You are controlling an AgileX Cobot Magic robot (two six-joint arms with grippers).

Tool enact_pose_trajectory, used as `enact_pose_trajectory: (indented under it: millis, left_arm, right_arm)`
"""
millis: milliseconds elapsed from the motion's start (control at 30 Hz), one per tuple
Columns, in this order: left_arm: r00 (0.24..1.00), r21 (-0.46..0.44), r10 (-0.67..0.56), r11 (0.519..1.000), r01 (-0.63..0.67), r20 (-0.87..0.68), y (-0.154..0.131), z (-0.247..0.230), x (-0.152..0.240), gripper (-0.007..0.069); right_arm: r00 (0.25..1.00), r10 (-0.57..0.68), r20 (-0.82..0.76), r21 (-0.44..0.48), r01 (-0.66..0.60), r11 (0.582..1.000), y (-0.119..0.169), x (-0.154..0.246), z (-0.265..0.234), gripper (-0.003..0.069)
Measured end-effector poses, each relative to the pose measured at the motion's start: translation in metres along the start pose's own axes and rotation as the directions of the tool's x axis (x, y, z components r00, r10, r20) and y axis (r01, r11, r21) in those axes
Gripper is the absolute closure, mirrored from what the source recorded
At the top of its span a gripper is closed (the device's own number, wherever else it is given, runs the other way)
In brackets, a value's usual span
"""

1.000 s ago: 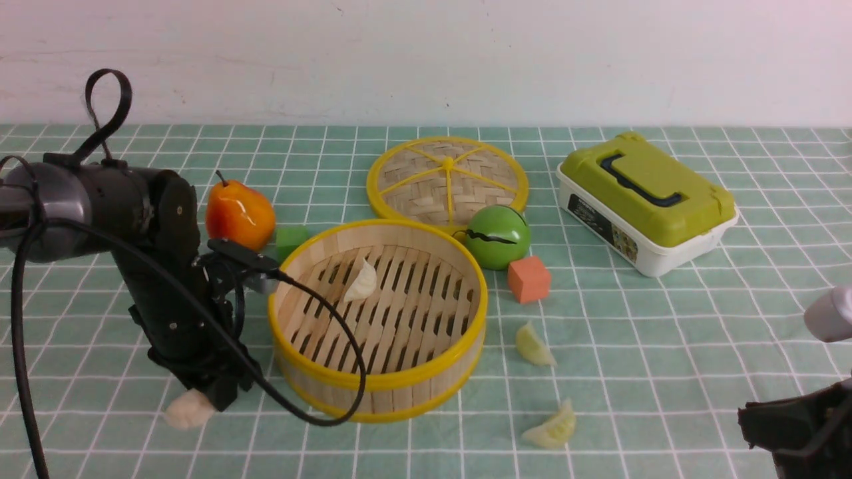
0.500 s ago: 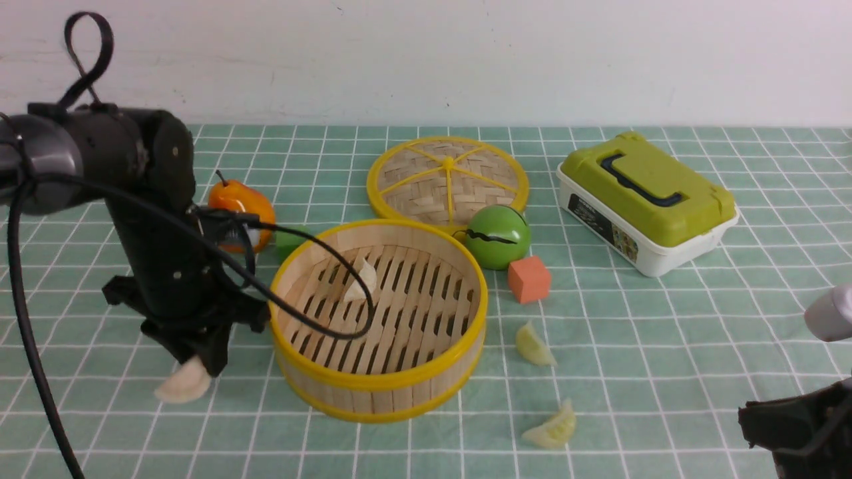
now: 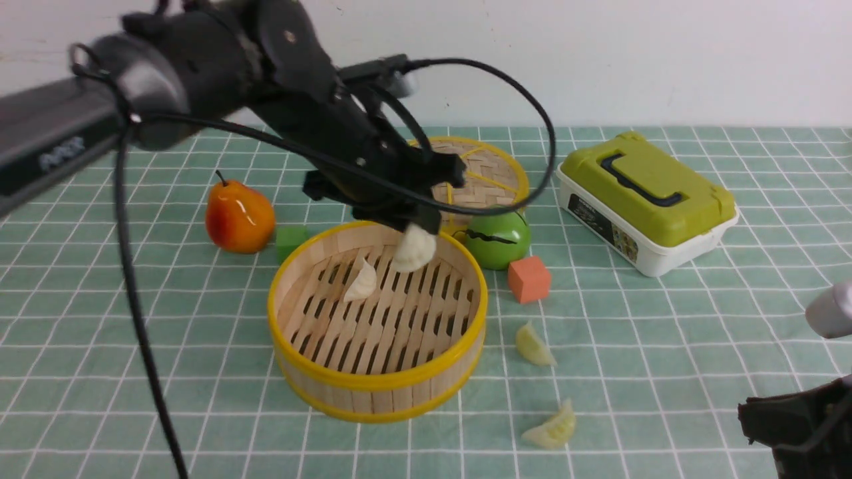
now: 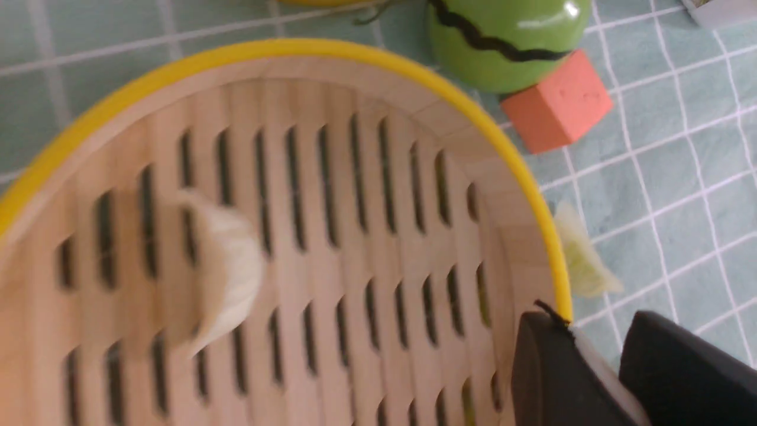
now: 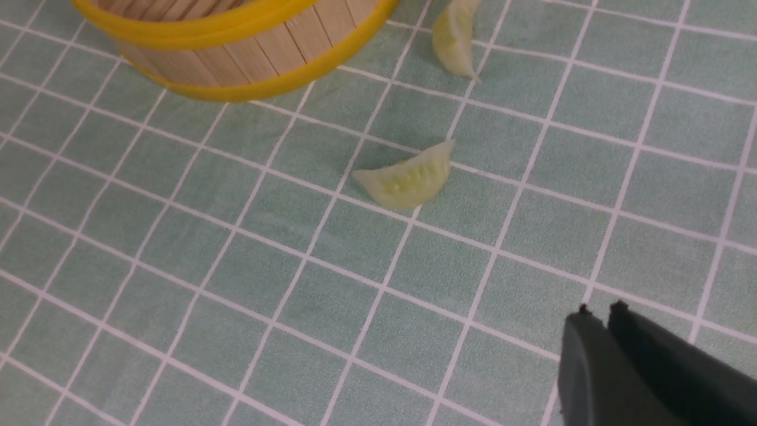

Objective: Put the dumplings into the steamer on the table with the blue tablecloth.
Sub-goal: 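Place the dumpling into the bamboo steamer basket with the left gripper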

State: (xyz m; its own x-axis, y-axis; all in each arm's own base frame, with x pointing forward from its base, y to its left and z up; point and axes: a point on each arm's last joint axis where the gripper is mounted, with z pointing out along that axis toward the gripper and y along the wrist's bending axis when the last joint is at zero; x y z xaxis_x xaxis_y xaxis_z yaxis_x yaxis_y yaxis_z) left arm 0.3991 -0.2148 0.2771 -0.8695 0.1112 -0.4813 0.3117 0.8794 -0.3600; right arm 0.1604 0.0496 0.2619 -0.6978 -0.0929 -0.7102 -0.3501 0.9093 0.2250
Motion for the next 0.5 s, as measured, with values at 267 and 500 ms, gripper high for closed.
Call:
enact_pose_trajectory:
  millis: [267,500]
  left_arm:
    - [0.999,-0.097,-0.051,0.994,0.05,-0.009,0.025,0.075,0.006,0.0473]
    - [0.999,-0.1,-0.044,0.994,0.047,0.028,0.028,0.081,0.003,0.0461]
  right_arm:
    - [1.0,0.001,-0.003,-0.003,-0.001,1.0,0.0,0.0,0.0,0.0618]
    - [1.0,0.004,-0.002,-0.004,-0.004,1.0,0.0,0.0,0.0,0.0618]
